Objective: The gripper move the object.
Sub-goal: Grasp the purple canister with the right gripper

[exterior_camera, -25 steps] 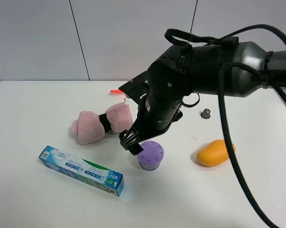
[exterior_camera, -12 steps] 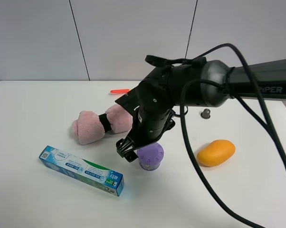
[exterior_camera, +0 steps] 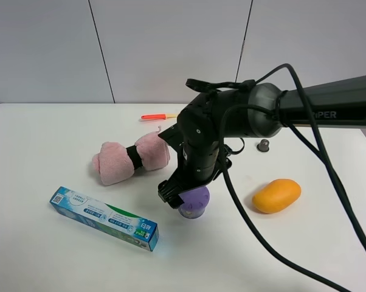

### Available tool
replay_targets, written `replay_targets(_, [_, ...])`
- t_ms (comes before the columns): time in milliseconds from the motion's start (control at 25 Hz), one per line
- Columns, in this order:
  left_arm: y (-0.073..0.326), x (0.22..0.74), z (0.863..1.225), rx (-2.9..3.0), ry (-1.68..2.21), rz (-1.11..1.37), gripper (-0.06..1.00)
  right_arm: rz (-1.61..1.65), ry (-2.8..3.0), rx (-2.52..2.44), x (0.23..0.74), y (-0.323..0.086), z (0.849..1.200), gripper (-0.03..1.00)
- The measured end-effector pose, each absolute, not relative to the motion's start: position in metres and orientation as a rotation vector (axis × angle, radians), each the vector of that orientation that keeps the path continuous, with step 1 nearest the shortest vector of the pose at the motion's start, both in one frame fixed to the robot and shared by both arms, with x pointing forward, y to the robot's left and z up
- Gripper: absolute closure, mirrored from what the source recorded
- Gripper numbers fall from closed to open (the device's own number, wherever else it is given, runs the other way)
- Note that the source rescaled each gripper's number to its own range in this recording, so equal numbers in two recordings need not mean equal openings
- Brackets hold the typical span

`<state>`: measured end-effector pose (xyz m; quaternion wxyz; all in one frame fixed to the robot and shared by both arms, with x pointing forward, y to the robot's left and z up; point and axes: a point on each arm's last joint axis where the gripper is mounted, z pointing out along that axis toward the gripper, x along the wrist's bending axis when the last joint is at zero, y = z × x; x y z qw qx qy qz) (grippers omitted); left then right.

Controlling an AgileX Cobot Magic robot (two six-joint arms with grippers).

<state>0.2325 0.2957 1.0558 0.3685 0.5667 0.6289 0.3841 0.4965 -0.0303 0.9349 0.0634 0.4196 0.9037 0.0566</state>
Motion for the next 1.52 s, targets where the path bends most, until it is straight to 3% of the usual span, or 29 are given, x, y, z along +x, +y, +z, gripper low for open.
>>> replay_targets(920, [0.296,0.232,1.056,1.455,1.615,0.986,-0.06,0.093,2.759,1.328,0.499,-0.025,0.897,0.04])
replay_targets(1000, [0.296,0.232,1.056,1.455,1.615,0.986,-0.06,0.086,2.76,1.328,0.499,-0.025,0.895,0.15])
replay_targets(1080, [0.296,0.232,1.056,1.455,1.615,0.986,-0.06,0.083,2.761,1.329,0.499,-0.026,0.895,0.33])
replay_targets(1160, [0.296,0.232,1.056,1.455,1.615,0.986,-0.06,0.082,2.761,1.329,0.499,-0.026,0.895,0.59])
replay_targets(1240, [0.296,0.232,1.056,1.455,1.615,0.986,-0.06,0.08,2.761,1.327,0.499,-0.026,0.894,0.97])
replay_targets(1520, [0.296,0.232,1.056,1.455,1.615,0.986,-0.06,0.069,2.759,1.316,0.499,-0.027,0.896,0.96])
